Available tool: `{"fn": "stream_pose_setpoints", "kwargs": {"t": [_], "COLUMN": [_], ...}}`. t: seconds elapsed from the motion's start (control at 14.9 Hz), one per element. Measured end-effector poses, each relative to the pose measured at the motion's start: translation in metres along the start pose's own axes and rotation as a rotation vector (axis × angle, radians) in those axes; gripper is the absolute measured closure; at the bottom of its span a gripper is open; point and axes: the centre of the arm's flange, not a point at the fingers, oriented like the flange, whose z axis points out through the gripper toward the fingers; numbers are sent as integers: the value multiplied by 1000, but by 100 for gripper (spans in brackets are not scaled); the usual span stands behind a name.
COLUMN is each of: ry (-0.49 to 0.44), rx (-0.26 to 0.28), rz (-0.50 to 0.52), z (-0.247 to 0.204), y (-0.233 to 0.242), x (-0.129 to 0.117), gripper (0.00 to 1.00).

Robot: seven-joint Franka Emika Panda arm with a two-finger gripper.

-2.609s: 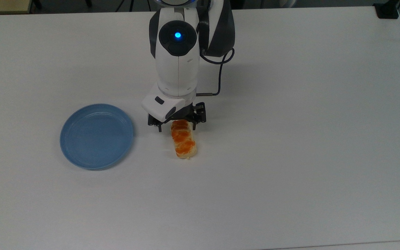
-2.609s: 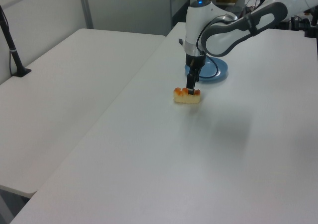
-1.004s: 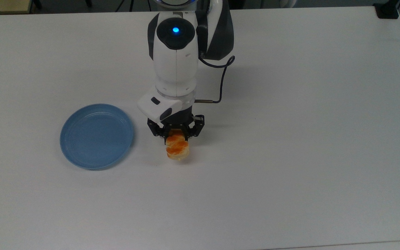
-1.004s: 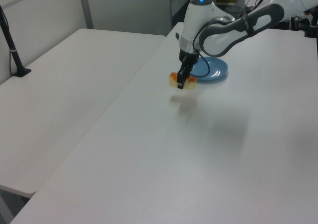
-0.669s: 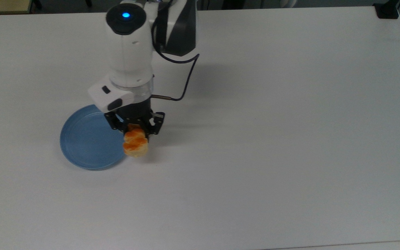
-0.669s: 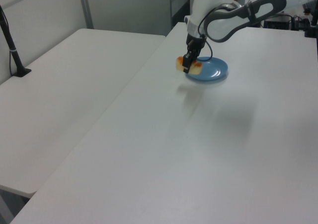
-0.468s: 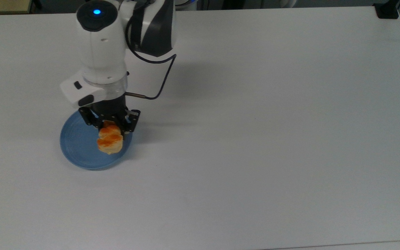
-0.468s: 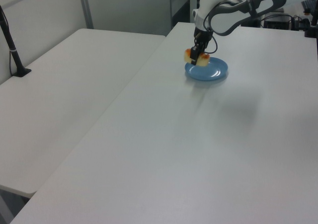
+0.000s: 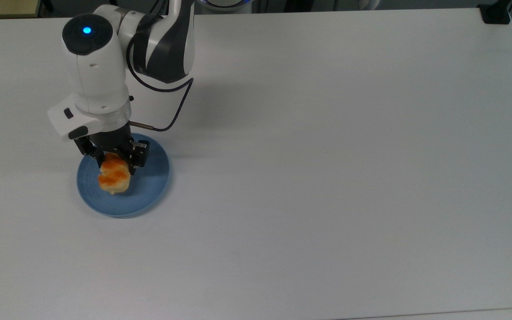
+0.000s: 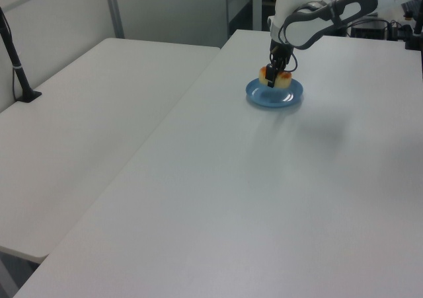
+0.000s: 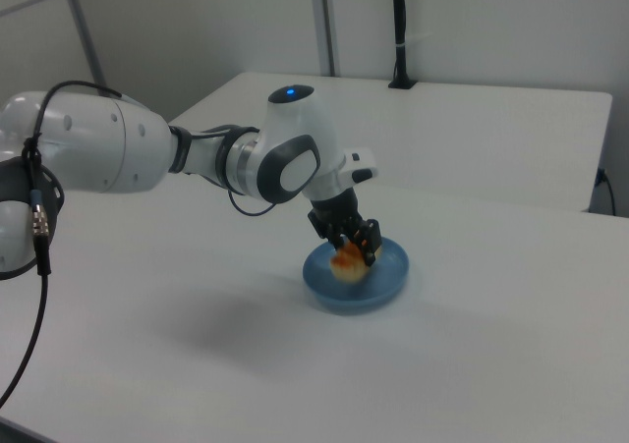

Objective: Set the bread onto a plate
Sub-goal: 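Lower the roll onto the plate and open the gripper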

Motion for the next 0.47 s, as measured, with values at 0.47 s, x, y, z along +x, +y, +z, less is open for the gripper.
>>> {"fn": "stream_pose_setpoints", "kwargs": {"t": [0.47], "ry": [-8], "rx": [2], "rz": [-21], "z": [7], "y": [-15], "x": [1], "gripper": [0]}}
